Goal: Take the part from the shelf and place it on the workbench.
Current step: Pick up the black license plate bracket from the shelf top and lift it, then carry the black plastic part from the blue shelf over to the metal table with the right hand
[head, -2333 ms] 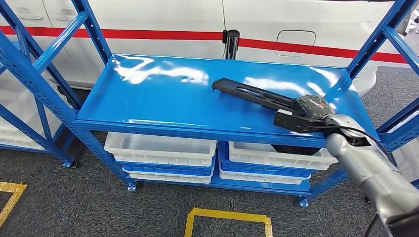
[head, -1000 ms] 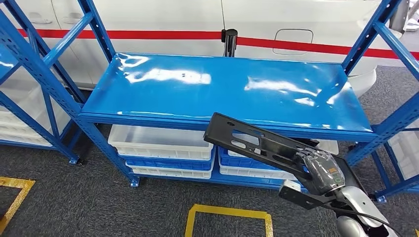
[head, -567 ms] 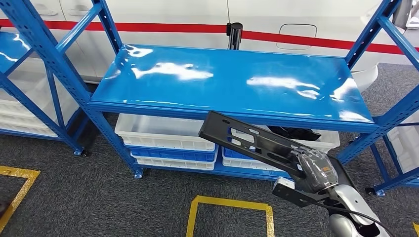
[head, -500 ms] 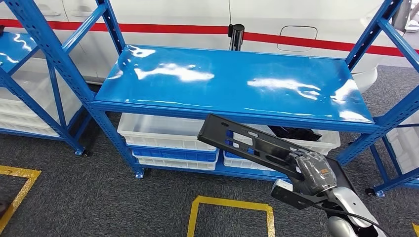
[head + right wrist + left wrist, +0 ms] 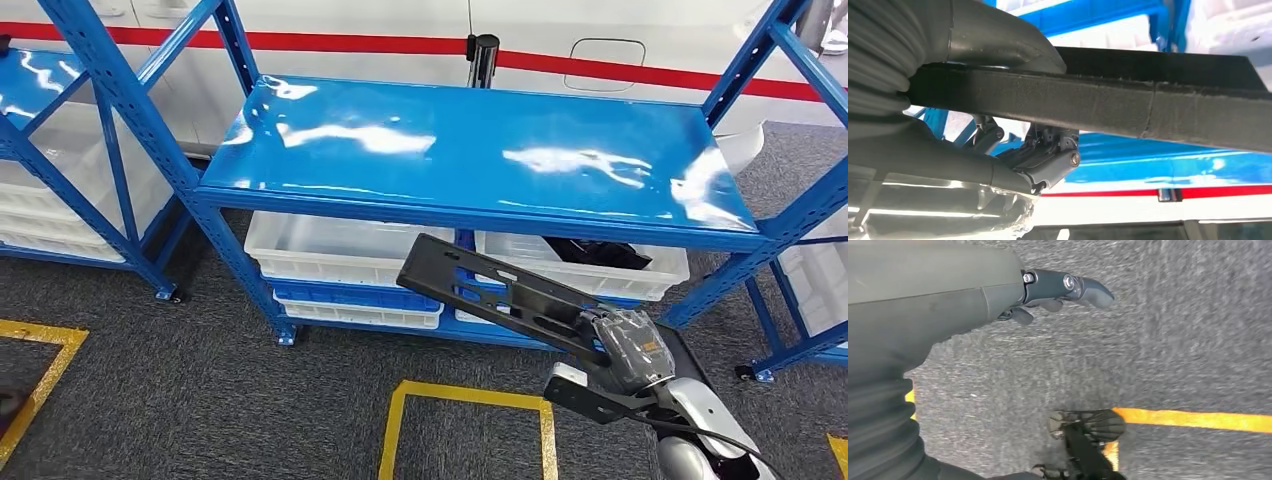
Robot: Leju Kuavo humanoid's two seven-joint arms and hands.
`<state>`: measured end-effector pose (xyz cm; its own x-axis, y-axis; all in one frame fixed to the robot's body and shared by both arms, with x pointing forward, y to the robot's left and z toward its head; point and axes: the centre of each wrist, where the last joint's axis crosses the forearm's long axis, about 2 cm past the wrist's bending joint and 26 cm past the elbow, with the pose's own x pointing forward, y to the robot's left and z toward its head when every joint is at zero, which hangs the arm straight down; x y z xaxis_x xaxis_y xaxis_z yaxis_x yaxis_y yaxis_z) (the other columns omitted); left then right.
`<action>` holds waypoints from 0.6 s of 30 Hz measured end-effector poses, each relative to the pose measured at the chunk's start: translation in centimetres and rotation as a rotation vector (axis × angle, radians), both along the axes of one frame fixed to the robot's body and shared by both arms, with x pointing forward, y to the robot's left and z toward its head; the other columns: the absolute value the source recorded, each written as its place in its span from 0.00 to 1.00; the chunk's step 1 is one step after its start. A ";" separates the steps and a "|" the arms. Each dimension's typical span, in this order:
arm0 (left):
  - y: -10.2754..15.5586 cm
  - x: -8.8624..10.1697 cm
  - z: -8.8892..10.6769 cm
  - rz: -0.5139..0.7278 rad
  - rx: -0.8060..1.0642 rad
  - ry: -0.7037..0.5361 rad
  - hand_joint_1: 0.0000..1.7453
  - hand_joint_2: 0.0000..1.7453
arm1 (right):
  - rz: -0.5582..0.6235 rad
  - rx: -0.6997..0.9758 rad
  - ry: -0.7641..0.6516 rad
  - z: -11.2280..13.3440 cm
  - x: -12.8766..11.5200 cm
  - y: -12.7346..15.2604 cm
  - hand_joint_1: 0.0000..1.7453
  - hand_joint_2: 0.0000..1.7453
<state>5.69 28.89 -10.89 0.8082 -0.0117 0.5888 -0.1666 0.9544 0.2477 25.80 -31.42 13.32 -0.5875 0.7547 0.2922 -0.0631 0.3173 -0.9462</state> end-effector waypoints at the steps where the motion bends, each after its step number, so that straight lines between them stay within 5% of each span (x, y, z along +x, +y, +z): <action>1: 0.0 0.0 0.0 0.001 -0.001 0.000 0.00 1.00 | 0.003 0.000 0.005 0.0 0.1 0.1 1.00 1.00; 4: -0.2 0.0 0.0 0.013 -0.006 0.000 0.00 1.00 | 0.031 0.001 0.013 0.4 1.6 0.4 1.00 1.00; 8: -0.6 0.2 0.0 0.033 -0.018 0.004 0.00 1.00 | 0.065 0.012 0.007 2.4 6.9 2.5 1.00 1.00; 18: -0.5 0.7 0.1 0.027 -0.028 0.003 0.00 1.00 | 0.061 0.006 0.014 2.7 8.2 3.2 1.00 1.00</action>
<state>6.35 28.41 -10.80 0.8099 0.0269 0.5860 -0.1918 0.9562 0.2212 33.95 -28.26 16.07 -0.6283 0.7155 0.3055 -0.0960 0.3184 -0.9431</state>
